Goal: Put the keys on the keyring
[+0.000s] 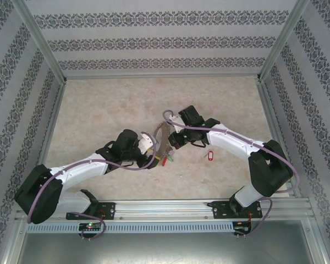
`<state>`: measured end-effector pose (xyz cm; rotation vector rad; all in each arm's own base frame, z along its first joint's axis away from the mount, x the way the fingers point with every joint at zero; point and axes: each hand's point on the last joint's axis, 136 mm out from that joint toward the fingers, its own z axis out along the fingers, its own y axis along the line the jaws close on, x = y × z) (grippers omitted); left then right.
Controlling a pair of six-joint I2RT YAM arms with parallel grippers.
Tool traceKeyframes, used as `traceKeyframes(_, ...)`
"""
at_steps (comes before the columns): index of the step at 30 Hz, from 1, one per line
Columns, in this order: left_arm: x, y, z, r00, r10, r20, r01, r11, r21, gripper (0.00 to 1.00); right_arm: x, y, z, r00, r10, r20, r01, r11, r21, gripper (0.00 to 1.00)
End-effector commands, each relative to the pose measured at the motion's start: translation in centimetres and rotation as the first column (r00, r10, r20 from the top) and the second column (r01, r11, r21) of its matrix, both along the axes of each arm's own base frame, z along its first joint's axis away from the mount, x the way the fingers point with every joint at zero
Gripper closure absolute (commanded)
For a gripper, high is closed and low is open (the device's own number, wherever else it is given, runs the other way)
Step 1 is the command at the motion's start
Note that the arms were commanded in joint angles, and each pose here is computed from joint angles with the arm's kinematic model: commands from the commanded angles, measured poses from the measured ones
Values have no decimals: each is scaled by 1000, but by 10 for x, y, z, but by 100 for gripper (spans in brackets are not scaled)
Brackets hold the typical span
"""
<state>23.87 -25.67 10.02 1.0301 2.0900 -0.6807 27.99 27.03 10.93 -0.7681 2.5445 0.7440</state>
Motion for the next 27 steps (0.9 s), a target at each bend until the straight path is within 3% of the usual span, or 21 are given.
traceKeyframes(1,7,-12,8,995,-28,94,29,1000,-6,31,2,4,12,1000,-16,0,16,999,46,100)
traceKeyframes(10,10,-29,-15,985,-33,168,19,996,87,27,2,9,32,1000,-26,-16,28,990,139,100)
traceKeyframes(17,28,-24,-25,966,59,251,-89,990,111,31,-1,10,35,999,-25,-30,30,985,171,100)
traceKeyframes(23,33,-17,-33,960,50,277,-102,979,176,52,-7,8,38,1000,23,10,-25,984,178,100)
traceKeyframes(27,37,-14,-29,955,56,292,-116,975,192,78,-12,5,35,998,63,17,-65,984,163,100)
